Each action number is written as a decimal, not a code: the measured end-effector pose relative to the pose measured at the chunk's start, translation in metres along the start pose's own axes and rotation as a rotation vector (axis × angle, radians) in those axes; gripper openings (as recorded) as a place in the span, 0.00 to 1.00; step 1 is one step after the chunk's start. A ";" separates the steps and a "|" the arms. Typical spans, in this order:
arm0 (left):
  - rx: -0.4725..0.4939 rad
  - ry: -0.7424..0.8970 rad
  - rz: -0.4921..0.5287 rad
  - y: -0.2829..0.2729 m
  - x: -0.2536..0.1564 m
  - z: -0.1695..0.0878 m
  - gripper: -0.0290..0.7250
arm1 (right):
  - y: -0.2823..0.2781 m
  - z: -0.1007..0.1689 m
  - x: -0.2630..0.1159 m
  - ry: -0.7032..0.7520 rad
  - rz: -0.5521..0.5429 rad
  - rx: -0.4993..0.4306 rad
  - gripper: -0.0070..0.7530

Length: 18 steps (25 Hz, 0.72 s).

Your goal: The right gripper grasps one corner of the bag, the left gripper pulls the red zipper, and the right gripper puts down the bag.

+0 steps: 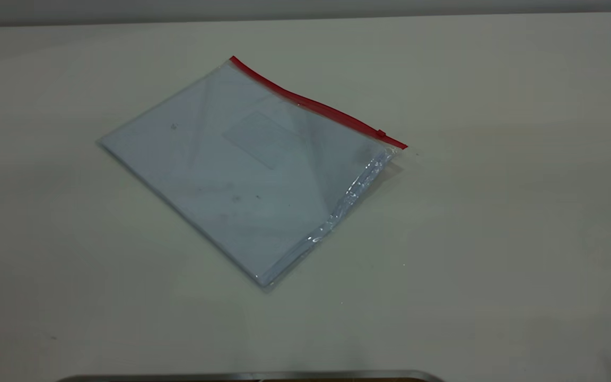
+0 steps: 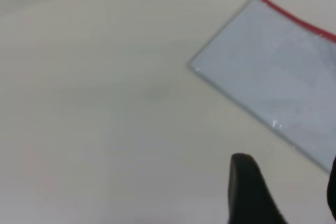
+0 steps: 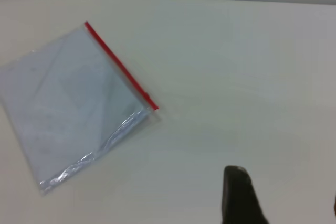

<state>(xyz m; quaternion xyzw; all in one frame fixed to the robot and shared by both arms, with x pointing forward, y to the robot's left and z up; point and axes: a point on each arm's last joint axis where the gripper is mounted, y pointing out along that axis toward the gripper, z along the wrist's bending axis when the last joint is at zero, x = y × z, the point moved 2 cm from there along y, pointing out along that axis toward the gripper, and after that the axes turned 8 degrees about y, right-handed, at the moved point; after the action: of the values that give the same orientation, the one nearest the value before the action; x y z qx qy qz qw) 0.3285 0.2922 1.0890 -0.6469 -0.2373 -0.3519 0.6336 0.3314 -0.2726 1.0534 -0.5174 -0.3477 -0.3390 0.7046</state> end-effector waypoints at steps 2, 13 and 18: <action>-0.040 0.021 0.006 0.022 0.022 0.002 0.66 | 0.025 -0.004 0.010 0.008 0.035 0.008 0.66; -0.271 0.113 -0.001 0.147 0.084 0.001 0.79 | 0.178 -0.032 -0.003 0.211 0.293 0.084 0.68; -0.335 0.100 -0.046 0.175 0.097 -0.002 0.79 | 0.241 -0.046 -0.026 0.301 0.378 0.103 0.68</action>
<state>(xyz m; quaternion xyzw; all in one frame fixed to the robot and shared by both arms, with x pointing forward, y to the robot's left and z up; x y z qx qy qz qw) 0.5219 0.2622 1.0477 -0.7193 -0.1584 -0.4327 0.5198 0.5256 -0.2572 0.9023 -0.4802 -0.1527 -0.2563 0.8249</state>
